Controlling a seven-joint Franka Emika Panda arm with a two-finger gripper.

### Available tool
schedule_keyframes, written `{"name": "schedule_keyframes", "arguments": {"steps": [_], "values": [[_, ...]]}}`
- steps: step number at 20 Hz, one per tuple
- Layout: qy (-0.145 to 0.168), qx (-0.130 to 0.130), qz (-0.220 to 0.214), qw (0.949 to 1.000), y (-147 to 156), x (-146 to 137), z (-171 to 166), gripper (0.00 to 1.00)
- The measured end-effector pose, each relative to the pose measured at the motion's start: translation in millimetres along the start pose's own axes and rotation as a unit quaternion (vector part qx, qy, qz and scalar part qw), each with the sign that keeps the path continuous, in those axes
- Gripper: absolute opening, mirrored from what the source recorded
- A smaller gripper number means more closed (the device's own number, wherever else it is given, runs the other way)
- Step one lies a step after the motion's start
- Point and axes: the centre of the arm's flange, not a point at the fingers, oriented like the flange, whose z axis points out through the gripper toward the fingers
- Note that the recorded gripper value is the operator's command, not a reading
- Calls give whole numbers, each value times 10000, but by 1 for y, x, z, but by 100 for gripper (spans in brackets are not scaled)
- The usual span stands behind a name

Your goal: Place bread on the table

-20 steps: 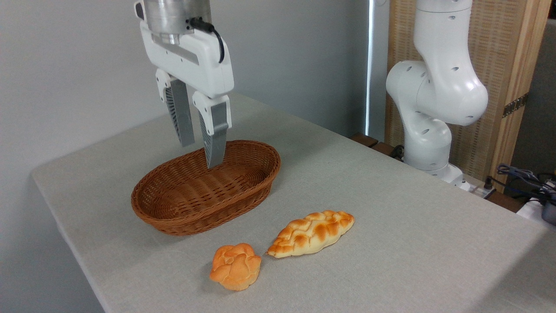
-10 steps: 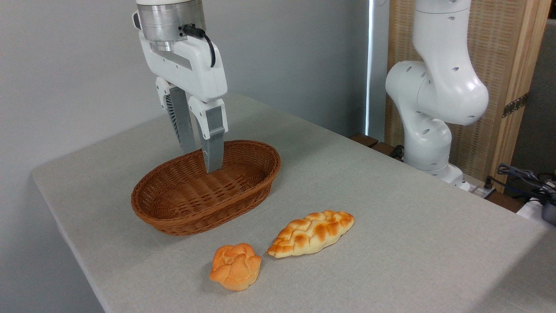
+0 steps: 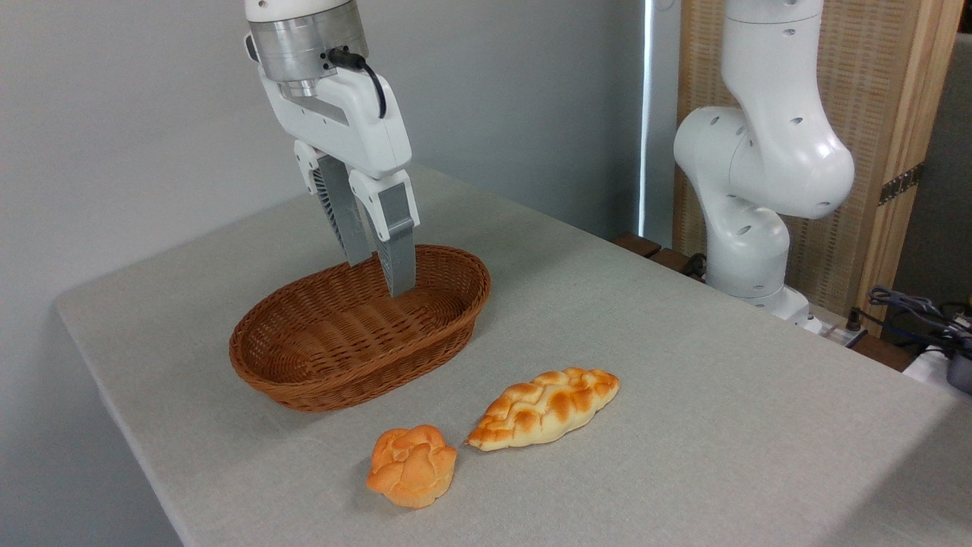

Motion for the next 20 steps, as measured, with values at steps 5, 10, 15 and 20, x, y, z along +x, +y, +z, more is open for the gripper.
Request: {"name": "schedule_keyframes", "arguments": {"steps": [5,10,15,20], "values": [[4,2,-38,10000,-3,-3,0,100],[58,30,-72,10000,-5,-5,-5,100],[188,103,-132,9997,-6,-13,-14,100],[198,115,-136,9996,-3,-19,-16,100]]}}
